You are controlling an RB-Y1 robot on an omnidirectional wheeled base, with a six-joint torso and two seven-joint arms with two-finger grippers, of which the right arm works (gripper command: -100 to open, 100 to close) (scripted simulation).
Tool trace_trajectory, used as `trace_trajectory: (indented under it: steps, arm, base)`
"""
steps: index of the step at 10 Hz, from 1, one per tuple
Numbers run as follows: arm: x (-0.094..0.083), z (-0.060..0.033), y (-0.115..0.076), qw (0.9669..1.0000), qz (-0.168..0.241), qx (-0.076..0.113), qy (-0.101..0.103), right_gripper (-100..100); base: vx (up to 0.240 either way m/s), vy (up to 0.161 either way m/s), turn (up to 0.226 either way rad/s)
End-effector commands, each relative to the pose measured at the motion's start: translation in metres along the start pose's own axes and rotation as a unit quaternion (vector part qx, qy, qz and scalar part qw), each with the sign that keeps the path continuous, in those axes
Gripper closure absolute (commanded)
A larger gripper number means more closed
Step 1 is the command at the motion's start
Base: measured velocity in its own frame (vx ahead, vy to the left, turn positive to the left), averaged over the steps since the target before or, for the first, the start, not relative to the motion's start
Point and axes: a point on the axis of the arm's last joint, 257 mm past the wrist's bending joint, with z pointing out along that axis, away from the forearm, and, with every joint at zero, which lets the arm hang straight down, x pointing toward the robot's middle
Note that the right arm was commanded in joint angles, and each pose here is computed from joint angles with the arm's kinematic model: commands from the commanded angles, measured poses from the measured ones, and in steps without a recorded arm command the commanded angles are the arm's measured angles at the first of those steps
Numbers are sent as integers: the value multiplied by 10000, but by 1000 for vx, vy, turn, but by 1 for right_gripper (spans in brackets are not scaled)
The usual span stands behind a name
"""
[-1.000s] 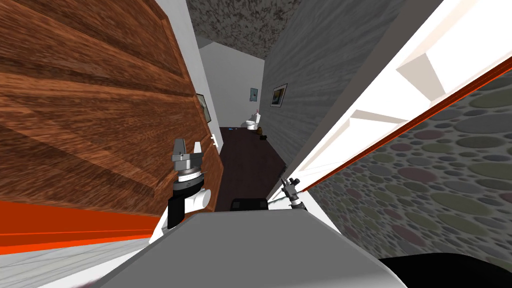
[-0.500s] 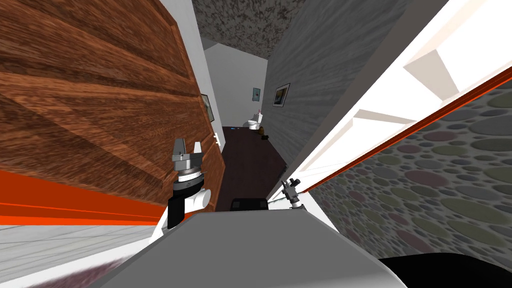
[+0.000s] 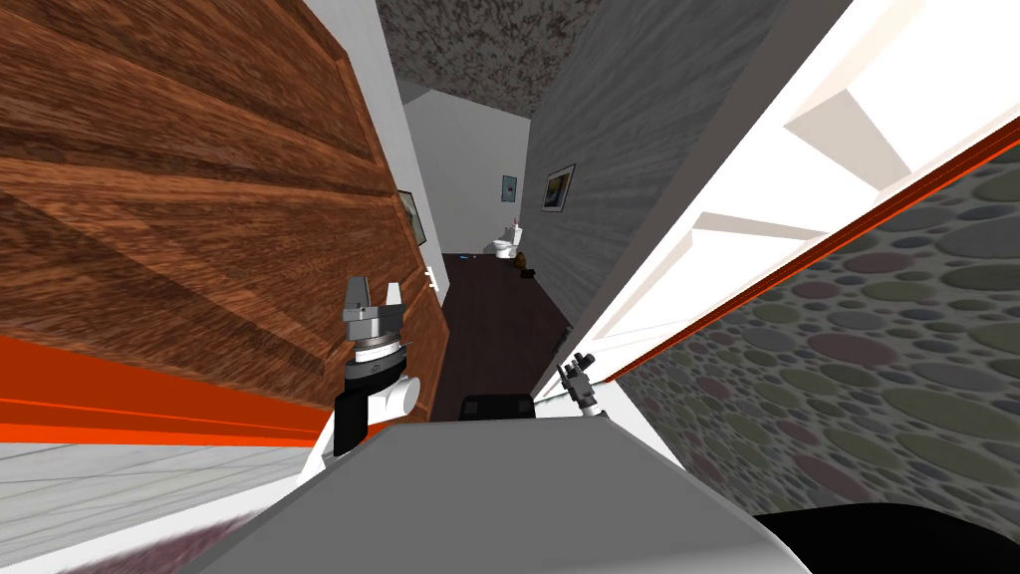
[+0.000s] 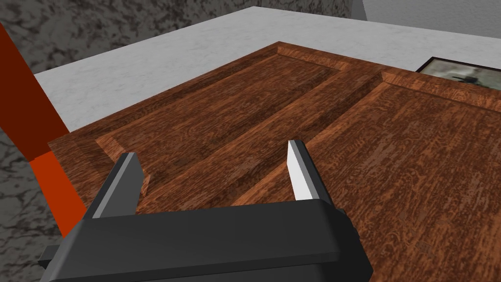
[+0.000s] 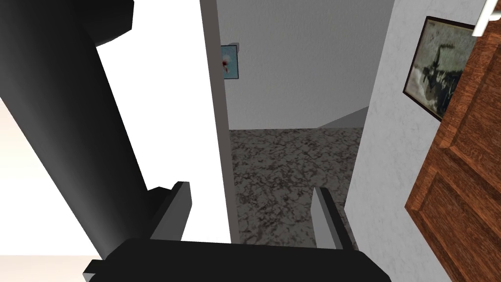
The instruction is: Push the door open
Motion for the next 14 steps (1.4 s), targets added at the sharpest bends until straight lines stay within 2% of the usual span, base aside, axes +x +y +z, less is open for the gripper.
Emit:
trace_trajectory:
  steps: [1, 5, 6, 7, 14]
  arm:
    - [13, -18, -78, 10000, -23, 73, 46, -100]
    - [13, -18, -78, 10000, -23, 73, 46, -100]
    - [75, -210, 115, 9999, -66, -78, 72, -100]
    - [101, -300, 172, 9998, -92, -116, 99, -100]
    - [101, -300, 172, 9998, -92, -116, 99, -100]
  base:
    - [6, 6, -20]
    - [-2, -2, 6]
    - [0, 0, 0]
    - [26, 14, -34]
    - [-2, -2, 7]
